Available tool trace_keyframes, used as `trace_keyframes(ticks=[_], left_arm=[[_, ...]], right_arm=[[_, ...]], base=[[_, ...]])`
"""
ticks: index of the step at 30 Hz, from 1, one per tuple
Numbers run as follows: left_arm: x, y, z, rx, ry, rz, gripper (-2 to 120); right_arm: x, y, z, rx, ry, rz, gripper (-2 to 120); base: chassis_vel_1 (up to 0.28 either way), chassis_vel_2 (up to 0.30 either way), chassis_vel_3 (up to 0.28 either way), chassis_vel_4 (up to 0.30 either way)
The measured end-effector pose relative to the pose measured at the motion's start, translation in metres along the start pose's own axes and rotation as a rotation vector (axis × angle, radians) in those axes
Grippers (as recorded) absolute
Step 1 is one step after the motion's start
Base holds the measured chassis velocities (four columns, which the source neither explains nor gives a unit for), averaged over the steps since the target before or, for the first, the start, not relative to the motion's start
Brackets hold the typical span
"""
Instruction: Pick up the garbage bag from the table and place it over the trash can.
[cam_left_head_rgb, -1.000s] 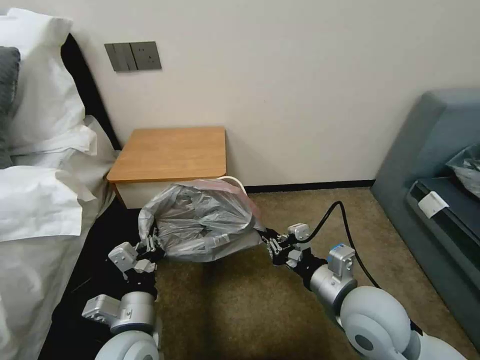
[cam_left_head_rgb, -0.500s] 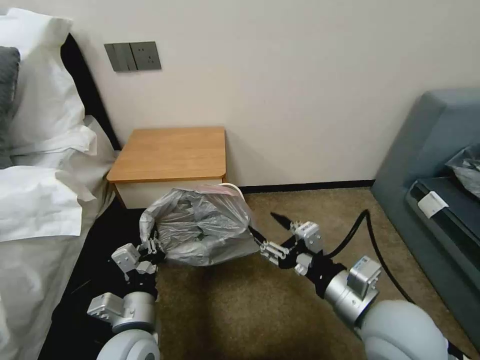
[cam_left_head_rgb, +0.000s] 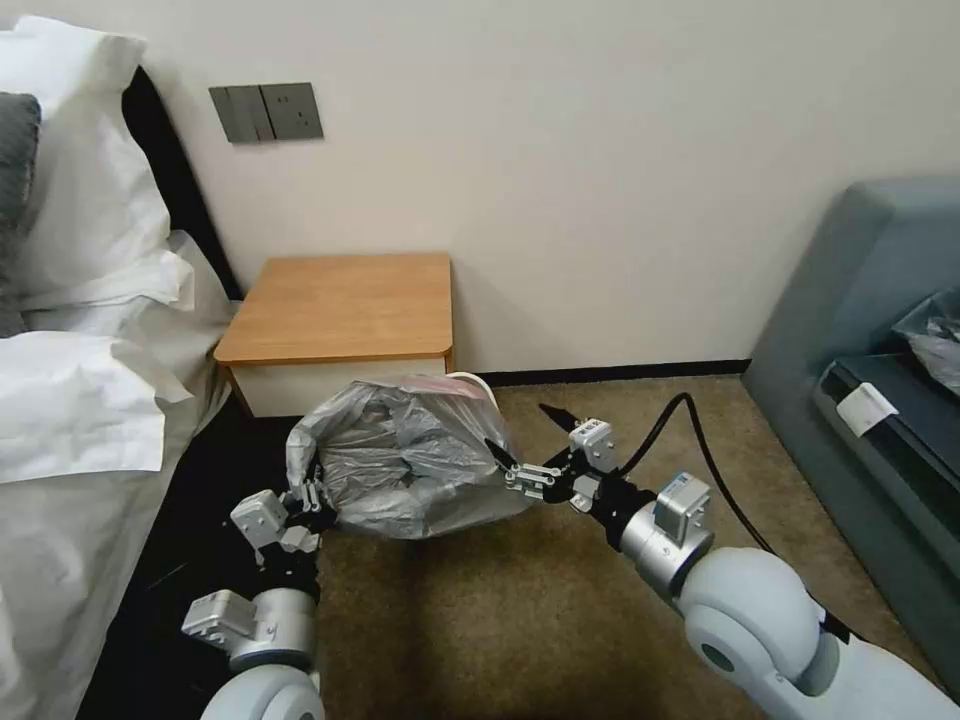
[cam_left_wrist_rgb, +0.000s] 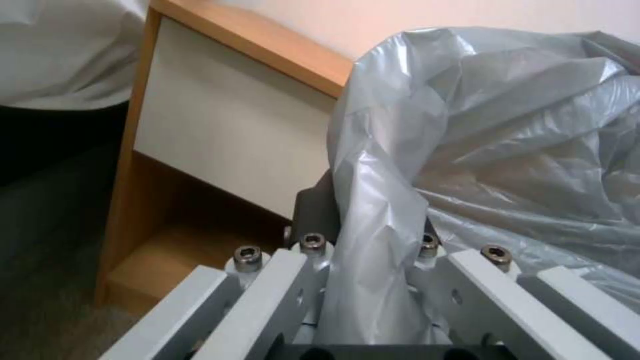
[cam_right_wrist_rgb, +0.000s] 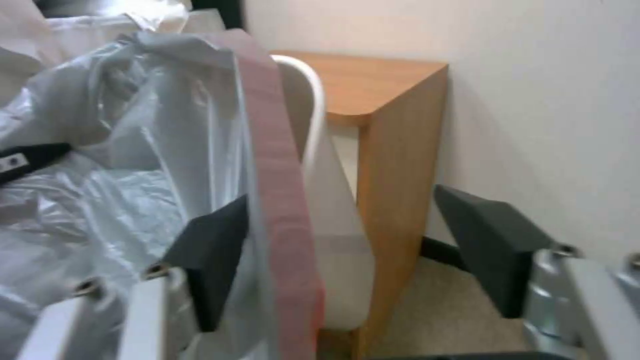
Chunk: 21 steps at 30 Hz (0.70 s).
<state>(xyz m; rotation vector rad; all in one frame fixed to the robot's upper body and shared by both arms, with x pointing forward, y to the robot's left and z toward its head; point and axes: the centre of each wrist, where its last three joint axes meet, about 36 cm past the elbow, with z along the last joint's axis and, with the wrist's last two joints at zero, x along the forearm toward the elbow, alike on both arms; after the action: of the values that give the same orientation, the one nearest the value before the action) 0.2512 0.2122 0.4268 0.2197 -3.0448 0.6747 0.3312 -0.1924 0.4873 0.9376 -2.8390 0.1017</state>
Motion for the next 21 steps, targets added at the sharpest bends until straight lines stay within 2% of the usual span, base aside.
trace_keyframes(ticks=[4,5,8,9,13,14,16,17,19,21], left_arm=[[0.0013,-0.0006,-0.0003,-0.004,0.000,0.001,7],[0.0013,-0.0006,-0.0003,-0.004,0.000,0.001,7],[0.0031,0.0001,0.0005,-0.008,0.003,0.000,7],[0.0031,0.0001,0.0005,-0.008,0.003,0.000,7],[0.0039,-0.0003,0.0013,-0.010,0.003,-0.001,7],[0.0039,-0.0003,0.0013,-0.010,0.003,-0.001,7],[0.0040,-0.0001,0.0020,-0.012,0.004,-0.002,7],[0.0040,-0.0001,0.0020,-0.012,0.004,-0.002,7],[0.0038,0.0006,0.0038,-0.015,0.008,-0.004,7],[0.0034,0.0011,0.0049,-0.016,0.009,-0.005,7]], right_arm=[[-0.0029,-0.0001,0.0005,-0.005,-0.002,-0.002,51],[-0.0029,-0.0001,0.0005,-0.005,-0.002,-0.002,51],[-0.0036,0.0027,0.0005,-0.014,-0.004,-0.011,37],[-0.0036,0.0027,0.0005,-0.014,-0.004,-0.011,37],[-0.0037,0.0052,-0.0003,-0.021,-0.008,-0.017,18],[-0.0037,0.0052,-0.0003,-0.021,-0.008,-0.017,18],[-0.0037,0.0056,-0.0005,-0.023,-0.009,-0.017,7],[-0.0037,0.0056,-0.0005,-0.023,-0.009,-0.017,7],[-0.0029,0.0065,-0.0014,-0.024,-0.011,-0.019,0],[-0.0024,0.0069,-0.0022,-0.024,-0.013,-0.020,0]], base=[[0.000,0.000,0.000,0.000],[0.000,0.000,0.000,0.000],[0.000,0.000,0.000,0.000],[0.000,0.000,0.000,0.000],[0.000,0.000,0.000,0.000],[0.000,0.000,0.000,0.000],[0.000,0.000,0.000,0.000],[0.000,0.000,0.000,0.000],[0.000,0.000,0.000,0.000],[0.000,0.000,0.000,0.000]])
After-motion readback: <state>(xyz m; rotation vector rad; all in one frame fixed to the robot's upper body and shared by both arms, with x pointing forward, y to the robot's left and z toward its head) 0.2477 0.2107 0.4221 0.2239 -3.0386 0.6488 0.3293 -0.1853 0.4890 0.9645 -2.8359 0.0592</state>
